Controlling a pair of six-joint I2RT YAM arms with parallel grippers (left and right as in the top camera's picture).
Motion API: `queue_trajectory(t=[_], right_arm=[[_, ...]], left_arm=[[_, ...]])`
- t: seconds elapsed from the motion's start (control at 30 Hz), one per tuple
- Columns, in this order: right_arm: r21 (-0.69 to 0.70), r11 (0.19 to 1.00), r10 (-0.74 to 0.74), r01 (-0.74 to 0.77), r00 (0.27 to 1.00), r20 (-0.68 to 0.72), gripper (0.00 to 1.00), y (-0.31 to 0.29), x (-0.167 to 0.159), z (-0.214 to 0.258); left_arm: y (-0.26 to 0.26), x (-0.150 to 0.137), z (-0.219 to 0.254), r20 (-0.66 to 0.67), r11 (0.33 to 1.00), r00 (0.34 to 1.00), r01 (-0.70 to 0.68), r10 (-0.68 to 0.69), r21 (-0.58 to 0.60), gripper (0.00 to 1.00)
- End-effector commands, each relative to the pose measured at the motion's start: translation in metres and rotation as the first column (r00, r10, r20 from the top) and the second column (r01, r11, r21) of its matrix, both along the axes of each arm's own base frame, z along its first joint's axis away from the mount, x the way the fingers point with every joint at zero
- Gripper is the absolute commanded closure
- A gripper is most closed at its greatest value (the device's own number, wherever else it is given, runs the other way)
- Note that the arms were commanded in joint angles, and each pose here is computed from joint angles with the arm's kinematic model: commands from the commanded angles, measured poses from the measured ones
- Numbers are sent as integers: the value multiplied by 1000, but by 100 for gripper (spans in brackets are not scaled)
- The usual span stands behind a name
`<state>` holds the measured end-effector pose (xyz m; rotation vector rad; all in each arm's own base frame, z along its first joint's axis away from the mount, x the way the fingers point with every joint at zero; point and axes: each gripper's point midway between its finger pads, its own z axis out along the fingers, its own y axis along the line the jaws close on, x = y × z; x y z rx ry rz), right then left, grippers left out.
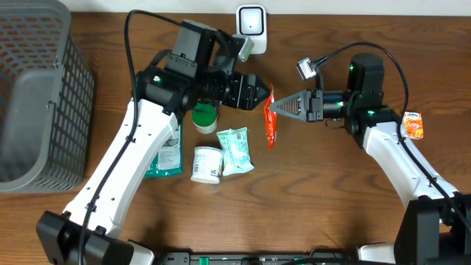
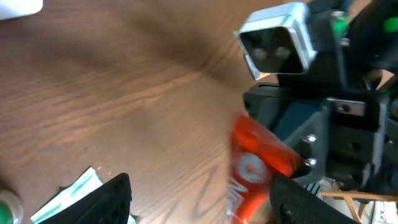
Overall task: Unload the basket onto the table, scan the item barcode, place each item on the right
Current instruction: 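Reach the left gripper to the packet and grasp its top end, then release the packet from the right gripper and withdraw it right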
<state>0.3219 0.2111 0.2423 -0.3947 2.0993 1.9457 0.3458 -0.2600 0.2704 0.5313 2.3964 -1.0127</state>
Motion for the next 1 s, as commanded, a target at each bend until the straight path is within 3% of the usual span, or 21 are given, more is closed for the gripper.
queue_trajectory(t=[0.0,0.67,0.97], right_arm=[[-36,997,-69,67,996,-62,99,-1,11,-4],[-10,1000,-21,20,997,-69,99,9,4,4],[-9,1000,-18,18,997,-68,99,9,4,4]], left_arm=[[-12,-9,0,3,998,998,59,-59,-20,29],[-24,12,-36,-14,998,999,47,-47,37,30],[-28,21,-25,48,999,998,45,-45,10,56]])
